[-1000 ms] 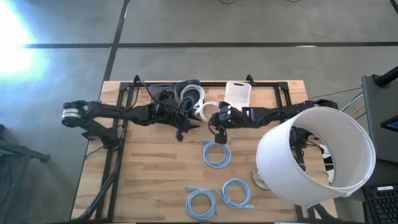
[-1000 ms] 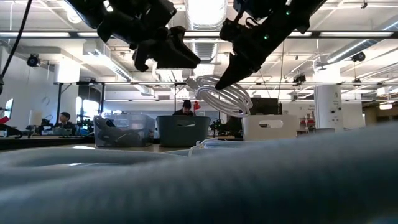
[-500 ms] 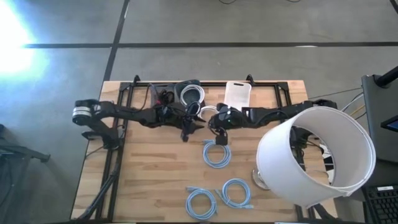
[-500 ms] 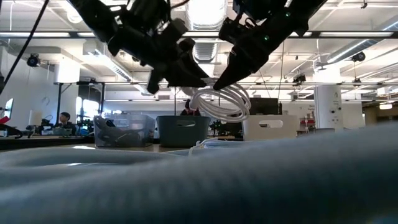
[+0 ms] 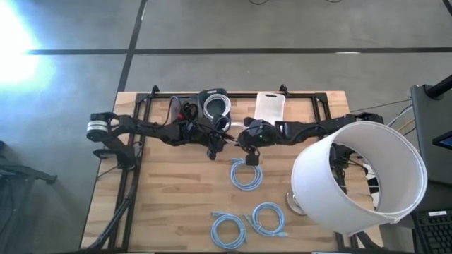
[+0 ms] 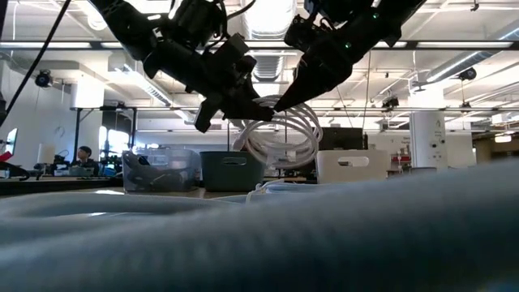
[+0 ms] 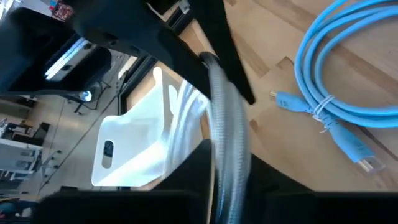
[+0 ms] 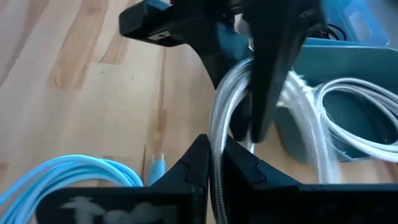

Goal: Sort HDMI cables
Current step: Put the white HDMI cable into the blue bin

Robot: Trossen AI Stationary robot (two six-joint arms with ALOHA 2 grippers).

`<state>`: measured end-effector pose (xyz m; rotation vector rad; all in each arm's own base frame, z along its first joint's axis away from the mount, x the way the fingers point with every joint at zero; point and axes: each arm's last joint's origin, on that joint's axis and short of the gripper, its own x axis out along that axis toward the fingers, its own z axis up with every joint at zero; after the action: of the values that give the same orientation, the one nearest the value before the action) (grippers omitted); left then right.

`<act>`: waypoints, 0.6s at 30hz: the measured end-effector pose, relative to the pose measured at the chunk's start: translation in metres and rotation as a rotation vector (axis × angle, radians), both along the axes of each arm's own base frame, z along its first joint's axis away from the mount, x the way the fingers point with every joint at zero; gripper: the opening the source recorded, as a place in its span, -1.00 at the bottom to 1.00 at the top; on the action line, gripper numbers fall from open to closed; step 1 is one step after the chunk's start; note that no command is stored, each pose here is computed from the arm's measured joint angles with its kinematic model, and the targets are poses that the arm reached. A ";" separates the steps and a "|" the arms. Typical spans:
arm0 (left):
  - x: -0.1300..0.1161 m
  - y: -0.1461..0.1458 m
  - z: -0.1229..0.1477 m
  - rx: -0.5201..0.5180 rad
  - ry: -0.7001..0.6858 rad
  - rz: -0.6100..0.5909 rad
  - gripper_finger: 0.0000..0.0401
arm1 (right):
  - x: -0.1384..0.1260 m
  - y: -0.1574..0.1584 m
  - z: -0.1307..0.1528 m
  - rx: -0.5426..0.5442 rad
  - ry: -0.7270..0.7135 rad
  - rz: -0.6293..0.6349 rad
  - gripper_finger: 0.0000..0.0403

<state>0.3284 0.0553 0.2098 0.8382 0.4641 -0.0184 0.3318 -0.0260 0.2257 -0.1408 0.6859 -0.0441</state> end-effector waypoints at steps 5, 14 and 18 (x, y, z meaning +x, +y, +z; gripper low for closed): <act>0.000 0.000 0.000 -0.010 -0.002 0.009 -0.92 | 0.000 -0.001 0.001 0.015 -0.002 -0.031 -0.87; 0.000 -0.002 0.000 -0.039 -0.005 0.027 -0.93 | -0.006 -0.003 -0.004 -0.010 0.066 -0.143 -0.58; 0.000 -0.002 0.001 -0.029 -0.008 0.047 -0.94 | -0.006 -0.003 -0.005 -0.018 0.070 -0.153 -0.44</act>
<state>0.3284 0.0535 0.2112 0.7981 0.4742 0.0212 0.3260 -0.0291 0.2211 -0.1072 0.7651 -0.1925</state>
